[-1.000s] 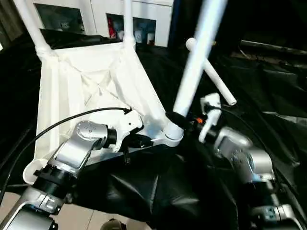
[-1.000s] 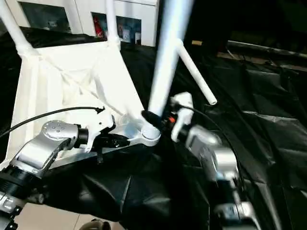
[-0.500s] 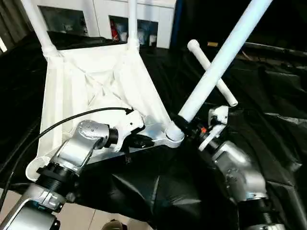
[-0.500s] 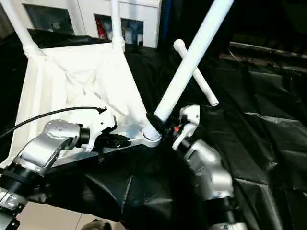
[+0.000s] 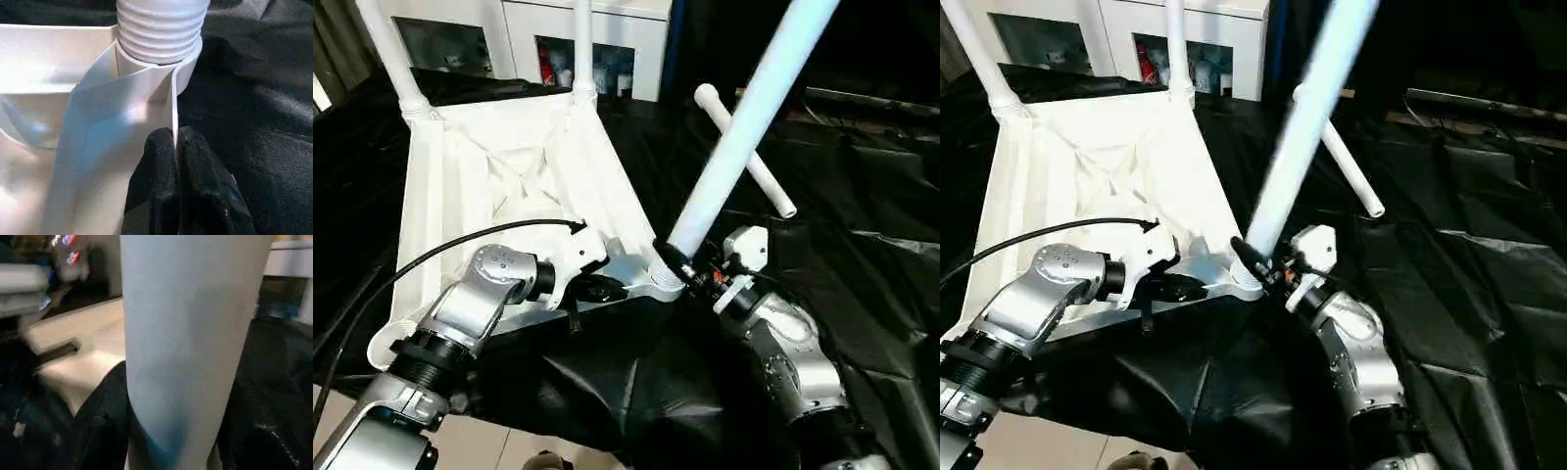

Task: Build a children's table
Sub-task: Insert table leg to table base

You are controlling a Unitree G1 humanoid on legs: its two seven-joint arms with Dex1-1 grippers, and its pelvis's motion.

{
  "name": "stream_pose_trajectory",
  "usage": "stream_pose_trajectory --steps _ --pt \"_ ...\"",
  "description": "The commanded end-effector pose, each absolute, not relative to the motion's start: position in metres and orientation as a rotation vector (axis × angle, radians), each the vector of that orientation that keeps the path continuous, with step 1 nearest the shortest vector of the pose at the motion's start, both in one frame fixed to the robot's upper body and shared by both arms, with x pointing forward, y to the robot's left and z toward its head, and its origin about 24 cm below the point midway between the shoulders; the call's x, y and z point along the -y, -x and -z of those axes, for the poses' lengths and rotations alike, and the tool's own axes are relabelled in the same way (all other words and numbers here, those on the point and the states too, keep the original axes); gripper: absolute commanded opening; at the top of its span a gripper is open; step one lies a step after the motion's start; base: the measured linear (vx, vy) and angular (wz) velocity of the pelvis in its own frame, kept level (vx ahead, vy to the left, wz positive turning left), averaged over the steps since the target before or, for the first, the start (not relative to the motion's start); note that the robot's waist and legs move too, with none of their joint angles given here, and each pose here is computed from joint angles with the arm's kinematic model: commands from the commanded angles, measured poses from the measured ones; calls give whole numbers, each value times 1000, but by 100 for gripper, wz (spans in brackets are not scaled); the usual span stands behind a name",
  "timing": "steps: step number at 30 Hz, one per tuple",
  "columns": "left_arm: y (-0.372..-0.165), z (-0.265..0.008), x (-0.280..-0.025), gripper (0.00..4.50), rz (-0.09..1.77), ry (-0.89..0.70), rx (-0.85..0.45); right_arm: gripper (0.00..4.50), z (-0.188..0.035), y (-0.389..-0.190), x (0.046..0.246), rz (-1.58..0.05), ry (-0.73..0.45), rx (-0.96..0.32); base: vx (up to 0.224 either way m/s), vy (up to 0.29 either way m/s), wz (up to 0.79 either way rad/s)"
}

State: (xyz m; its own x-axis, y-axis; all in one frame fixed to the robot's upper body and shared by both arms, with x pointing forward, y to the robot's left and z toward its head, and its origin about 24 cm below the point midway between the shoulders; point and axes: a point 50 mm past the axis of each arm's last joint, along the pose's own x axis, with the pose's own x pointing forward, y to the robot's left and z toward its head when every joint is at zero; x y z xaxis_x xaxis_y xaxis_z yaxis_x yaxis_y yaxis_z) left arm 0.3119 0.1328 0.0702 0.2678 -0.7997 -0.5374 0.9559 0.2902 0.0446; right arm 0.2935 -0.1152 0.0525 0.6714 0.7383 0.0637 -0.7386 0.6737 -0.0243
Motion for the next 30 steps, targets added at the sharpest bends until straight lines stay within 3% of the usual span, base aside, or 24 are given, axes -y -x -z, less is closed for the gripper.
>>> stream_pose_trajectory --steps 1,13,21,30 --pt "-314 -67 -141 0 1192 -428 -499 190 -8 -280 128 -844 16 -198 0 0 0" --pt "-311 -70 -141 0 1253 -431 -476 190 -11 -281 132 -1052 -38 -352 0 0 0" --pt "-304 -76 -140 0 1367 -437 -446 190 -3 -272 145 -1218 44 -483 0 0 0" --pt "-298 -79 -138 0 1456 -419 -453 190 1 -269 151 -1281 78 -541 0 0 0"
